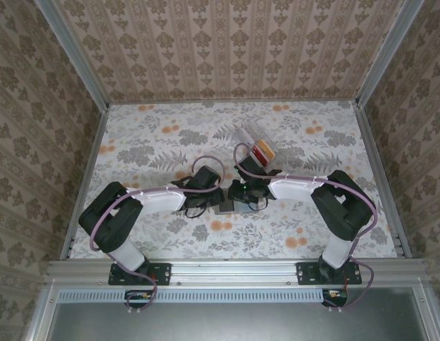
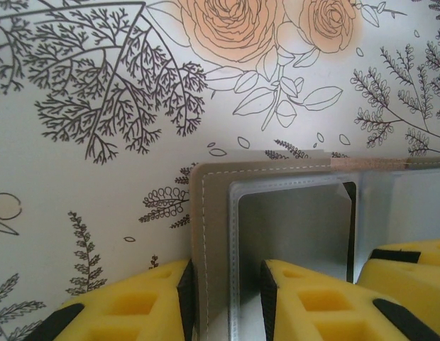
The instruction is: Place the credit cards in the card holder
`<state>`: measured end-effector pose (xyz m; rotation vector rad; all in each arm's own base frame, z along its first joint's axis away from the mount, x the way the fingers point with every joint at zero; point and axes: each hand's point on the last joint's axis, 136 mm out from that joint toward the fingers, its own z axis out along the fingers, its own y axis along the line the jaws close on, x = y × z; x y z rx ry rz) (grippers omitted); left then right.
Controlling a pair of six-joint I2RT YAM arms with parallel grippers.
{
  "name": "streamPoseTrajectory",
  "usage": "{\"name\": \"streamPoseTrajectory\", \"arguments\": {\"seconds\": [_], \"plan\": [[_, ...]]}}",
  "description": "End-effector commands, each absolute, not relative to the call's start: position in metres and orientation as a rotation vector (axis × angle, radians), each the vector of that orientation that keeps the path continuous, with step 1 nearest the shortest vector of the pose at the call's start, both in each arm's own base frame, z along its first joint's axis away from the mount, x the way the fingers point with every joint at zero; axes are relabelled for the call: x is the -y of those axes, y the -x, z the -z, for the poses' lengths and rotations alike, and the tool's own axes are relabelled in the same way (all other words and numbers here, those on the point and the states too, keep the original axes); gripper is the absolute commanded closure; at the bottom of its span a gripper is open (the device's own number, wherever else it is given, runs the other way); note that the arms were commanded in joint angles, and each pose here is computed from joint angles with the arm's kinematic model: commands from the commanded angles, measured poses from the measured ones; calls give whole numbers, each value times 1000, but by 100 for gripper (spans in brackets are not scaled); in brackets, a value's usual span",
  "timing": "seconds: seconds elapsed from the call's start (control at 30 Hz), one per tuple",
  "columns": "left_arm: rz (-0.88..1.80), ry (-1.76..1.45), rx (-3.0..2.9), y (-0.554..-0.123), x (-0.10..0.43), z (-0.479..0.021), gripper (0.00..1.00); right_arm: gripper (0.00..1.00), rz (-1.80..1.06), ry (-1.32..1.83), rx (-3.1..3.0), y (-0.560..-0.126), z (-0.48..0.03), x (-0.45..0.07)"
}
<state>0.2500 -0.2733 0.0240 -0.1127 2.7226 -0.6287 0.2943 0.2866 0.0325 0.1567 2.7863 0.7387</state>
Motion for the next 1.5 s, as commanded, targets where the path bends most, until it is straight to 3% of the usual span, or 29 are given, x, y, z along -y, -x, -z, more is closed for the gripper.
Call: {"name": "streamPoseTrajectory", "arguments": {"seconds": [0.0,0.23,0.47,0.63,0.87,1.17,1.47], "plan": [[601,108,-2748,-244,265,-19,67,76,-677,-148,-2806,-300,-26,-284],[607,105,-2745,-244,266,-20,67,76,-629,-156,-2855,-298,-11,-283],[608,104,-2743,-245,267,-20,67,77,-925,-88,-2807,-294,-26,-316],[587,96,-2743,-246,263,-20,67,78,-956,-84,-2771,-296,-42,-317],[523,7,-2745,-248,257,-20,67,77,-558,-112,-2743,-303,-64,-258],[499,-75,-2752,-251,262,-20,67,78,-181,-205,-2857,-286,-30,-193],[481,-93,-2764,-250,261,-15,67,78,-86,-328,-2894,-273,-15,-158]]}}
